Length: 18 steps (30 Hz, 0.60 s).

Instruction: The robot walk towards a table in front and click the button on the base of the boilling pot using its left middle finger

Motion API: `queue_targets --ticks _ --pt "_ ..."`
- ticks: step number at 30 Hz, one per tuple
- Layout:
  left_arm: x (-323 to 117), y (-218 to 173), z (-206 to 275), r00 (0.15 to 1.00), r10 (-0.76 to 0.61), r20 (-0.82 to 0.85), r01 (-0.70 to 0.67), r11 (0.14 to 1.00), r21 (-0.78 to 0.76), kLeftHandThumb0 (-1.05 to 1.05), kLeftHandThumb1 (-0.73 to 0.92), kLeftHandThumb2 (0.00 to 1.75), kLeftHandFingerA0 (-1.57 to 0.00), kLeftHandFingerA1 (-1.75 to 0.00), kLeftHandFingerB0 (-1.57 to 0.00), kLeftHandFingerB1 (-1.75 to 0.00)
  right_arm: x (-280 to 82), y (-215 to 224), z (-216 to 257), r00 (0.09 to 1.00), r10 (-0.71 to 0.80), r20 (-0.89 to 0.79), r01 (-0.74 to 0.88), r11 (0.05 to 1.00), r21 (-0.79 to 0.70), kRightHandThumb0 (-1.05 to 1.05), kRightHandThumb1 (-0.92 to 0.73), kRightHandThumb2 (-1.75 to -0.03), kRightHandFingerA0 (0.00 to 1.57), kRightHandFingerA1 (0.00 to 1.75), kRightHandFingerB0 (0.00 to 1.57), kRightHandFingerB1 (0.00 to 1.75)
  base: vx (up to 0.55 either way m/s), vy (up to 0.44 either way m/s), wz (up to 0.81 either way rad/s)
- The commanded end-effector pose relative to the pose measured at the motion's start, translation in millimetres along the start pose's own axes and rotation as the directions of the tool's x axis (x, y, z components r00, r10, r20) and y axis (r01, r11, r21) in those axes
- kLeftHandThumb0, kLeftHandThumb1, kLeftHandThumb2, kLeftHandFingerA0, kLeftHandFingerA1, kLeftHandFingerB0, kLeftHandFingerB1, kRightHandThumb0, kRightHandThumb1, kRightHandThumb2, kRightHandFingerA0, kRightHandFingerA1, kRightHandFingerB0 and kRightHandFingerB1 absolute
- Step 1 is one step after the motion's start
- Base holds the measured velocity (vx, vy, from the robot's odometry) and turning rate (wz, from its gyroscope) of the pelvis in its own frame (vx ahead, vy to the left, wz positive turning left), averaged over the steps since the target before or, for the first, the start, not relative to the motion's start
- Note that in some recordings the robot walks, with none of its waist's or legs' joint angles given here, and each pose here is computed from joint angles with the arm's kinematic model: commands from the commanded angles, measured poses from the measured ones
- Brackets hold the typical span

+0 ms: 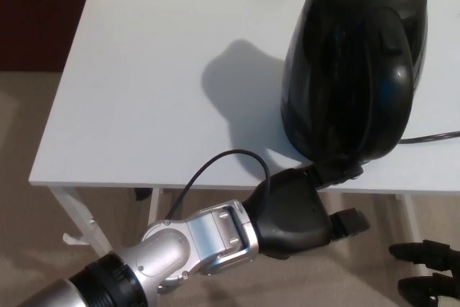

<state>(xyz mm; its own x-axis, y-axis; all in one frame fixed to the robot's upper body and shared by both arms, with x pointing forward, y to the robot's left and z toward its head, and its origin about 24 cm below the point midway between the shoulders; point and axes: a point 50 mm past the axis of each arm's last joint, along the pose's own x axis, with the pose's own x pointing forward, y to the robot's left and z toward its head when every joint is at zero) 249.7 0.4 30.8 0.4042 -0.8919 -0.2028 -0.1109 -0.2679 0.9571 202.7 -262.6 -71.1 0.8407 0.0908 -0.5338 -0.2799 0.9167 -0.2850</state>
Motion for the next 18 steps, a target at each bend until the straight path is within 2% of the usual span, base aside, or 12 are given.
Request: queue_targets --ticks 1,3,4,5,6,7,8,9,10,11,15,18 --pt "1.7 -3.1 -5.2 0.996 -0.079 -0.045 0.08 0.997 0.017 -0.3 0.43 0.94 0.0 -0.48 0.0 -0.48 -0.8 -0.4 -1.5 1.0 -0.011 -0.021 0.011 1.0 0.001 -0.24 -0.56 -0.56 0.41 0.42 0.37 0.36 0.0 0.0 0.0" --pt "2.2 -3.0 -4.9 0.995 -0.085 -0.049 0.085 0.996 0.015 -0.3 0.42 0.94 0.0 -0.48 0.0 -0.47 -0.2 -0.5 -0.5 1.0 -0.015 -0.02 0.015 1.0 -0.013 -0.25 -0.56 -0.56 0.39 0.41 0.37 0.36 0.0 0.0 0.0" --pt "2.8 -3.7 -4.5 0.996 -0.081 -0.047 0.082 0.997 0.01 -0.48 0.54 0.57 -0.16 -0.27 -0.18 -0.28 0.0 -0.3 0.7 1.0 -0.015 -0.015 0.015 1.0 -0.019 -0.26 -0.56 -0.57 0.42 0.43 0.38 0.36 0.0 0.0 0.0" --pt "3.4 -4.9 -3.3 0.995 -0.086 -0.044 0.086 0.996 0.017 -0.3 0.39 0.92 0.0 -0.48 0.0 -0.47 0.1 -0.8 1.7 1.0 -0.014 -0.018 0.013 0.999 -0.049 -0.29 -0.58 -0.57 0.39 0.41 0.39 0.36 0.0 0.0 0.0" --pt "3.7 -5.4 -2.5 0.995 -0.089 -0.041 0.09 0.996 0.02 -0.52 0.49 0.66 -0.14 -0.33 -0.14 -0.33 0.0 -1.0 2.0 1.0 -0.012 -0.017 0.011 0.998 -0.056 -0.29 -0.59 -0.58 0.44 0.43 0.42 0.37 0.0 0.0 0.0" --pt "3.8 -5.4 -2.1 0.995 -0.09 -0.039 0.091 0.996 0.021 -0.52 0.49 0.66 -0.14 -0.33 -0.14 -0.33 -0.2 -0.9 1.8 1.0 -0.01 -0.013 0.01 0.999 -0.048 -0.29 -0.59 -0.58 0.44 0.43 0.42 0.37 0.0 0.0 0.0" --pt "3.8 -5.8 -1.4 0.995 -0.089 -0.038 0.09 0.996 0.021 -0.52 0.49 0.66 -0.15 -0.33 -0.15 -0.33 -0.7 -0.4 2.0 1.0 -0.004 -0.002 0.004 1.0 -0.015 -0.29 -0.62 -0.58 0.53 0.44 0.45 0.38 0.0 0.0 0.0" --pt "3.8 -5.9 -1.0 0.995 -0.093 -0.038 0.094 0.995 0.023 -0.3 0.39 0.92 0.0 -0.48 0.0 -0.47 -1.0 -0.3 2.2 1.0 -0.003 0.002 0.003 1.0 -0.009 -0.32 -0.64 -0.59 0.51 0.43 0.46 0.38 0.0 0.0 0.0" --pt "3.9 -5.8 -0.7 0.994 -0.099 -0.039 0.1 0.995 0.026 -0.3 0.39 0.92 0.0 -0.48 0.0 -0.47 -1.0 -0.5 2.4 1.0 -0.004 0.002 0.004 1.0 -0.018 -0.32 -0.64 -0.59 0.51 0.43 0.46 0.38 0.0 0.0 0.0" --pt "3.5 -5.8 0.5 0.995 -0.093 -0.036 0.094 0.995 0.029 -0.46 0.5 0.56 -0.17 -0.27 -0.18 -0.28 -2.1 -0.3 2.7 1.0 -0.001 0.006 0.001 1.0 -0.032 -0.39 -0.69 -0.6 0.55 0.43 0.48 0.38 0.0 0.0 0.0" --pt "3.0 -6.8 1.9 0.995 -0.095 -0.035 0.096 0.995 0.035 -0.44 0.48 0.55 -0.16 -0.27 -0.18 -0.28 -4.2 0.3 4.6 0.999 0.014 0.051 -0.012 0.999 -0.042 -0.41 -0.71 -0.61 0.53 0.43 0.45 0.37 0.0 0.0 0.0" --pt "2.6 -10.2 2.3 0.996 -0.087 -0.031 0.088 0.996 0.021 -0.46 0.46 0.55 -0.18 -0.28 -0.19 -0.29 -4.7 -0.9 5.7 0.998 0.02 0.056 -0.014 0.994 -0.105 -0.41 -0.72 -0.62 0.53 0.42 0.48 0.37 0.0 0.0 0.0"
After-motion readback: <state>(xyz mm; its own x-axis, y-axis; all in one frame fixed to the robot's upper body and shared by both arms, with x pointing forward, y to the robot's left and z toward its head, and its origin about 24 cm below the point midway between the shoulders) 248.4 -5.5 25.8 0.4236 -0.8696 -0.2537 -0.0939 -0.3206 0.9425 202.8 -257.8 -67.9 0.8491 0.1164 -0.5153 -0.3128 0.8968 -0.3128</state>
